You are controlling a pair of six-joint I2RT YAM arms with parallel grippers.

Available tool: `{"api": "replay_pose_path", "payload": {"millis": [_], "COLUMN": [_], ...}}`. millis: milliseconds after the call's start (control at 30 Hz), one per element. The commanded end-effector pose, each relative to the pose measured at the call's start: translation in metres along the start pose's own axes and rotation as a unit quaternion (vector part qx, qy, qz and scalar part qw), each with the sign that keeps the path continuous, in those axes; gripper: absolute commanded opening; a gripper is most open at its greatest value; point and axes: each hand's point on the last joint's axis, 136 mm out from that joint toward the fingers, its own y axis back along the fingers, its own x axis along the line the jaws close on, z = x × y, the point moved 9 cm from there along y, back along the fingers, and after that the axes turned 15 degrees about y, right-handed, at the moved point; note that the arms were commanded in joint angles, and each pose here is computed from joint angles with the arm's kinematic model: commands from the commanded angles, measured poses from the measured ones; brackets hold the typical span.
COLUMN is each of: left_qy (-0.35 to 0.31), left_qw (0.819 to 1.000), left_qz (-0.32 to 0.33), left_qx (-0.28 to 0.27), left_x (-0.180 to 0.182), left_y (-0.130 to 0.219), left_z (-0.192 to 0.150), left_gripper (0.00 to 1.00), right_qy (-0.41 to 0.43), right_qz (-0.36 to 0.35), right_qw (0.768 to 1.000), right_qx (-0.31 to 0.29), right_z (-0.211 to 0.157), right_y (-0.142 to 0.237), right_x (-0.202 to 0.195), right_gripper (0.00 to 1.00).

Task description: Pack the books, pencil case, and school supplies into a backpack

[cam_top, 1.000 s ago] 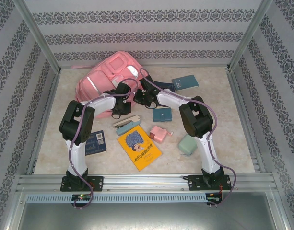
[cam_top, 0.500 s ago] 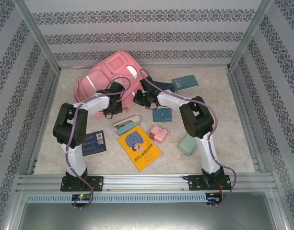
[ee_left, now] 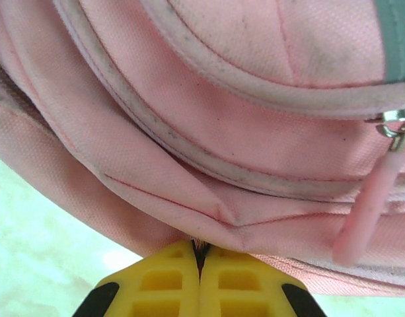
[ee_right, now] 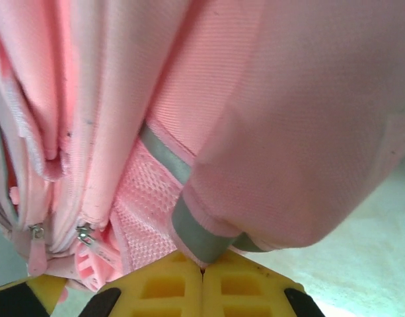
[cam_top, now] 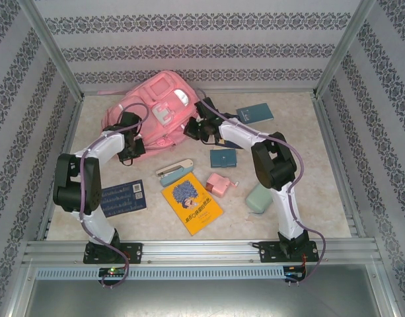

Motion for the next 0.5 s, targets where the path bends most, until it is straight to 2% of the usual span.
{"api": "replay_pose_path", "payload": {"millis": [0,67,167,467], "left_qy": [-0.017,-0.033,-0.061,-0.124], "left_qw": [0.997,0.994,0.988,0.971], "left_qz": [-0.073,-0.104,-0.14,-0.198], "left_qx": [0.021,0.032,0.037,0.058], "left_x": [-0.016,-0.033,-0.059,-0.118], "left_y": [0.014,0.019,0.028,0.041], "left_z": [-0.006,-0.012,-0.023,-0.059], "left_gripper": [0.0,0.0,0.0,0.0], "right_qy": [0.011,0.014,0.012,-0.07], "right_qz": [-0.037,-0.036,-0.034,-0.026], "right_qw": [0.998,0.997,0.997,0.997], "right_qx": [-0.057,-0.064,-0.064,-0.035], "right_z": [0.035,0.037,0.033,-0.017], "right_y": [0.025,0.033,0.044,0.059], "right_x": [-0.011,-0.005,0.0,-0.011], "right_gripper": [0.33,0.41,0.46,0.5]}}
